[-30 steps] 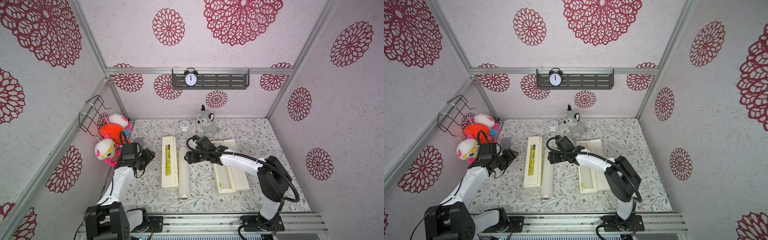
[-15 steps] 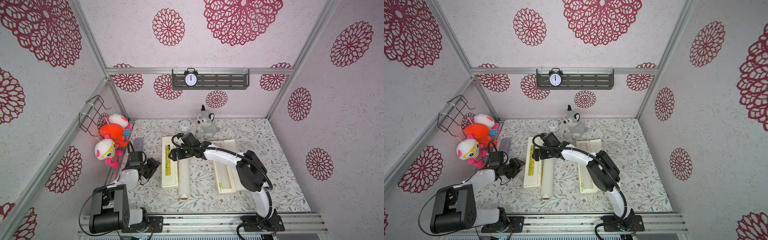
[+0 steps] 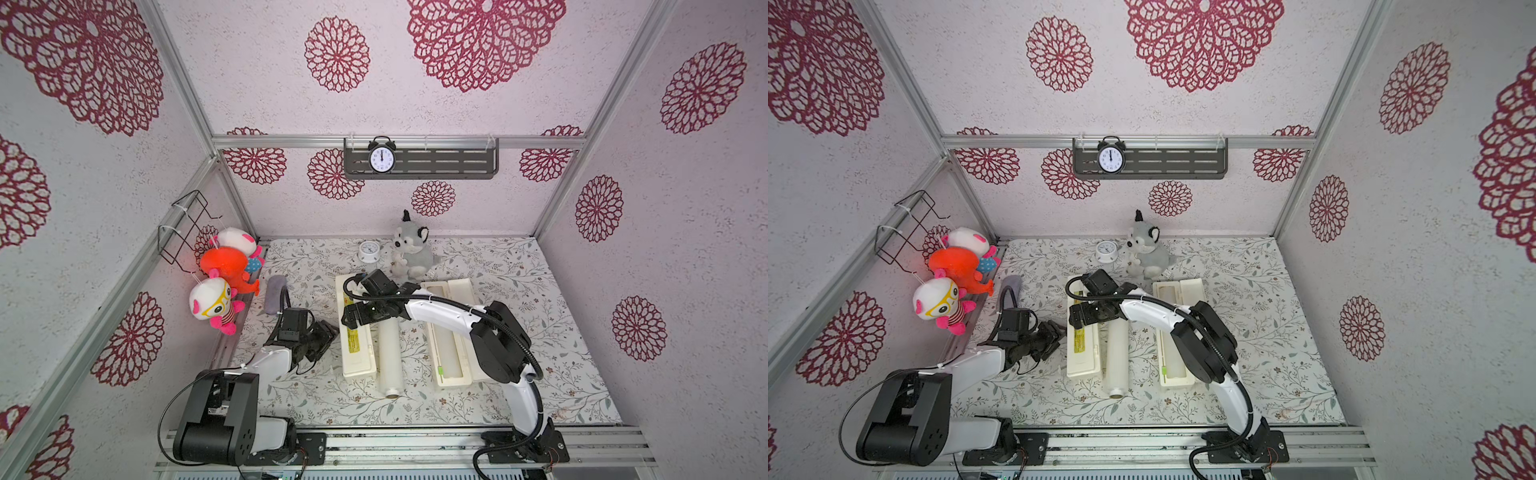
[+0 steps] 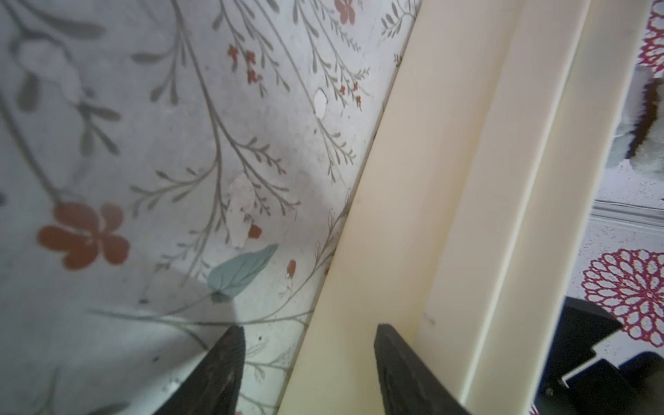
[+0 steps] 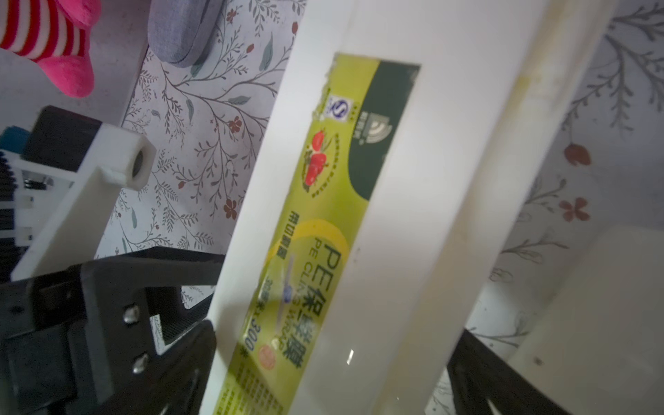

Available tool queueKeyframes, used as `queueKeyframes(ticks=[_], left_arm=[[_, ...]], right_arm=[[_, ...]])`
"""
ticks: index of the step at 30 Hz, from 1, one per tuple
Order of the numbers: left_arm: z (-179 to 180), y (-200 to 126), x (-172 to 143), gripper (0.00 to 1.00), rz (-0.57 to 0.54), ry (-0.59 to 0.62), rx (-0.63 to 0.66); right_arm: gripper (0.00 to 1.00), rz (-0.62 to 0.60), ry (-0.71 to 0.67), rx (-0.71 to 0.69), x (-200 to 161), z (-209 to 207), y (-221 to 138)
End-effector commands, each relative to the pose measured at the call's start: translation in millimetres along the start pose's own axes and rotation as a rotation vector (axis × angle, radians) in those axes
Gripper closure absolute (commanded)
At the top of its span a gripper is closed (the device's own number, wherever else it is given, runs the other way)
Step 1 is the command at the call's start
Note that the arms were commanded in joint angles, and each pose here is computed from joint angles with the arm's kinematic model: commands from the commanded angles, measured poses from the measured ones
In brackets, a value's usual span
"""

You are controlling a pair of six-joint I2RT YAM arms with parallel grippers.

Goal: Put plastic wrap rolls into dispensers
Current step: Move the plastic wrap cutting box to the center of the board, then pick up the plastic wrap cutting box from the center of the board.

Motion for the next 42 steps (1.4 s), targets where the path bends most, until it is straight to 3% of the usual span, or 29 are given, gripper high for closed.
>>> queueKeyframes(ticks=[1,12,21,26,35,39,42], left_arm=[[-9,-6,-11,0.38,0.02,0.008,-0.077],[11,-32,11,0.36,-0.066,-0.019,-0.027],[8,-29,17,0.36,-0.056,-0.01,-0.045],[7,-29,18,0.36,-0.061,-0.005,-0.054],[5,-32,19,0.36,-0.088,0.004,-0.07],[6,-32,18,0.35,-0.085,0.014,-0.078],[9,-33,18,0.34,-0.085,0.009,-0.086]], right_arm=[[0.01,0.083,-0.09,-0.107,-12,4,-10],[0.01,0.199,-0.191,-0.343,-35,6,-13],[0.01,0.125,-0.128,-0.21,-27,26,-34],[0.01,0.116,-0.122,-0.285,-26,29,-41],[0.01,0.163,-0.149,-0.394,-29,37,-18],[0.01,0.151,-0.241,-0.342,-24,50,-14],[0.01,0.127,-0.234,-0.332,-22,50,-14]])
Point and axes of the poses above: each gripper's point midway between its finger pads, its own y axis out along the fingers, its own z axis along the line the jaws close on, x = y × z, the point moved 10 cm from there along -y, back along the fingers, and after that the axes turned 10 degrees about -y, right-handed, at the moved point
